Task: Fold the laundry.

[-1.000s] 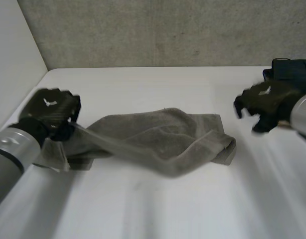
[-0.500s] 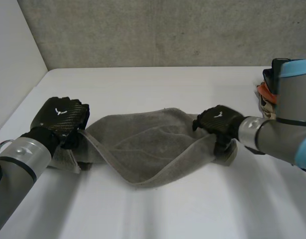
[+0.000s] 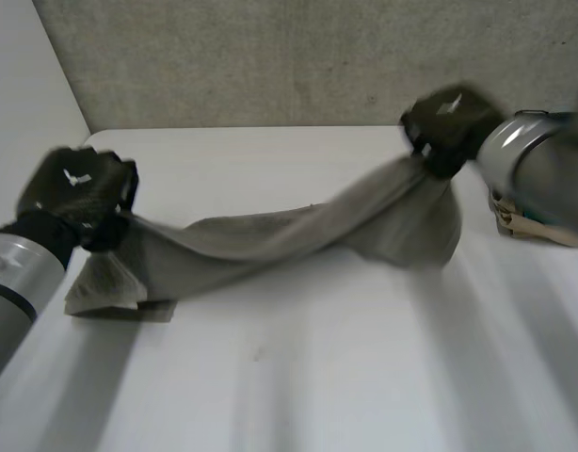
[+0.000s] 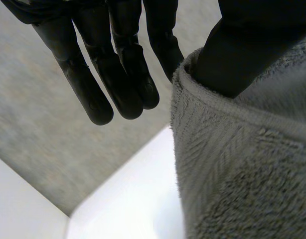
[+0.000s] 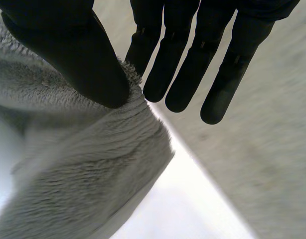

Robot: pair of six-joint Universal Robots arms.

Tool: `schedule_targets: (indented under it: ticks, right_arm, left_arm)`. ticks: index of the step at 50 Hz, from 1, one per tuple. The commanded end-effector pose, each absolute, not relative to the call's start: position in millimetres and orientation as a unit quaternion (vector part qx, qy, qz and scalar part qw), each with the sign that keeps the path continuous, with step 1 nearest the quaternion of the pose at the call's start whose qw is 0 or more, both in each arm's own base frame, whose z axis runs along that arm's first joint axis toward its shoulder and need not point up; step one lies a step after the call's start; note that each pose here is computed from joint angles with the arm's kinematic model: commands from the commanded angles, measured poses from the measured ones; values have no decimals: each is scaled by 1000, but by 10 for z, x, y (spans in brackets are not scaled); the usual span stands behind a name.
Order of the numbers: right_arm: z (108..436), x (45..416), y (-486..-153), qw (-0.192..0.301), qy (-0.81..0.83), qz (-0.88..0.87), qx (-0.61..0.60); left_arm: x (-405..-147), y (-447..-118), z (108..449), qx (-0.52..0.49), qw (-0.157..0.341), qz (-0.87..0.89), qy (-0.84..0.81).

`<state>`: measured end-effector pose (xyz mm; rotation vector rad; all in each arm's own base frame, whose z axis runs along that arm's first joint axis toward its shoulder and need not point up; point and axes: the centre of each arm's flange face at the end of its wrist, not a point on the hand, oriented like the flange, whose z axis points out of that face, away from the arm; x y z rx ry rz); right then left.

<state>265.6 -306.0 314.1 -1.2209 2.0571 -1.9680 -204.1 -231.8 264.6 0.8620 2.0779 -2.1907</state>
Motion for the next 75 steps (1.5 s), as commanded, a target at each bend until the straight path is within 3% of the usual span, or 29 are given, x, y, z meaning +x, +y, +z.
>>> schedule_targets:
  ticks: [1,5,10,16,19,22,26,28,33,35,40,45,50,57,59,63,67,75]
  right_arm:
    - [3564,2223,-2693,-32,681,-597,-423]
    - [3354,2155,-2483,-46,702,-522,-483]
    - [3001,2146,-2436,-46,711,-470,-521]
    - [2448,2225,-2874,-51,728,-453,-512]
    - [2365,2267,-3212,-66,734,-482,-474]
    - [2525,2348,-3588,-81,719,-555,-411]
    - [3083,2509,-3977,-80,637,-697,-319]
    - [3547,2549,-4084,-63,565,-783,-252]
    - [4181,2487,-4071,-35,453,-877,-157]
    - [4296,2474,-4035,-35,431,-890,-147]
    - [4194,2490,-3995,-33,445,-881,-160]
    - [3851,2530,-3982,-23,497,-846,-193]
    - [3394,2552,-3959,-23,557,-796,-238]
    - [2385,2512,-3723,-27,676,-662,-322]
    - [1962,2504,-3605,-21,706,-611,-358]
    - [1447,2481,-3451,-13,735,-550,-397]
    - [1296,2434,-3397,-15,745,-531,-403]
    - [1330,2403,-3327,-10,747,-529,-403]
  left_arm:
    - [-1990,-2301,2819,265,7,-717,645]
    - [-2020,-2268,2719,276,-5,-702,656]
    - [-2071,-2380,2303,298,-21,-647,701]
    - [-2131,-2642,1971,308,-21,-612,728]
    - [-2187,-2936,1911,315,-9,-621,718]
    - [-2314,-3245,2082,318,2,-668,673]
    - [-2470,-3606,2742,290,17,-777,558]
    - [-2519,-3727,3197,264,29,-841,471]
    - [-2508,-3789,3891,199,24,-921,333]
    - [-2445,-3792,4101,169,17,-938,303]
    - [-2408,-3778,4116,159,-4,-931,327]
    - [-2406,-3784,3768,176,-14,-898,403]
    - [-2312,-3766,3121,194,-11,-846,497]
    - [-2198,-3597,2307,209,-14,-777,594]
    - [-2174,-3559,1954,219,-18,-749,625]
    - [-2131,-3513,1402,242,-20,-708,663]
    - [-2148,-3460,1159,285,-1,-684,672]
    - [-2083,-3466,1072,344,70,-663,661]
